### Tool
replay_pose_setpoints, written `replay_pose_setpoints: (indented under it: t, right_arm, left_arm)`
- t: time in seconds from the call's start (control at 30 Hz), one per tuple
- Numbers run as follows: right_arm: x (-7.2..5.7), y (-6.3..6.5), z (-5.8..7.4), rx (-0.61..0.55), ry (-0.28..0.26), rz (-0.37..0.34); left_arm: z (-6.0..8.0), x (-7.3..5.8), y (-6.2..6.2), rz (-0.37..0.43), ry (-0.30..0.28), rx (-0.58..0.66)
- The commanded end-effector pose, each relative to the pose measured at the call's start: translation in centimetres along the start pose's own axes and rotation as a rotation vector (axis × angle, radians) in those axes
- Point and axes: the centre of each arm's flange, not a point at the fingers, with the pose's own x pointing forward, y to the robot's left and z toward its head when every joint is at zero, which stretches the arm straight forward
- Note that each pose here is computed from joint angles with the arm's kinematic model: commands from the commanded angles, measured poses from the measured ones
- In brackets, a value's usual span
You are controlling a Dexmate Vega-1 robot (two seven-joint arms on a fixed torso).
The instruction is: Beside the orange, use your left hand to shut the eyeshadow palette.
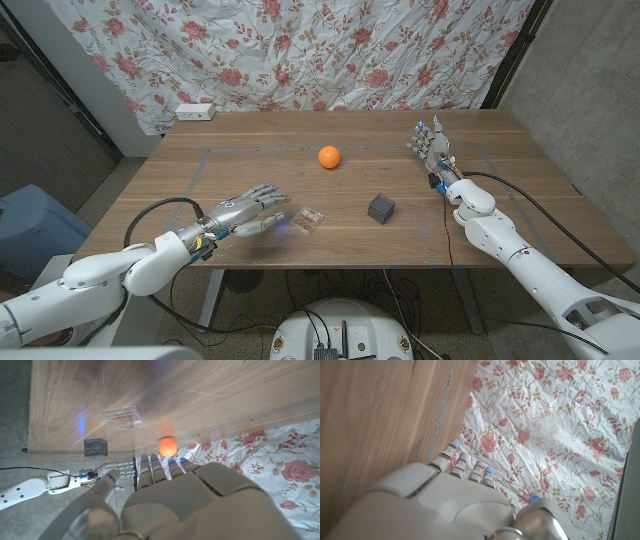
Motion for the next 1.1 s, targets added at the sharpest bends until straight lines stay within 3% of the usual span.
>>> replay_pose_setpoints:
  t: [0.03,0.47,0.77,1.1]
  right_arm:
    - [0.0,0.0,0.0,0.0,0.0,-0.001]
    - [0.0,0.0,0.0,0.0,0.0,-0.001]
    - [0.0,0.0,0.0,0.001,0.001,0.009]
    - [0.0,0.0,0.0,0.0,0.0,-0.001]
  left_arm:
    - [-0.6,-0.1,-1.5,-0.043,-0.087,0.029]
    - [-0.3,0.0,-2.8,-0.067,-0.153,0.152]
    - [-0.2,0.0,-3.7,-0.046,-0.157,0.197]
    - [-0.5,0.8,-4.3,-0.071,-0.153,0.19]
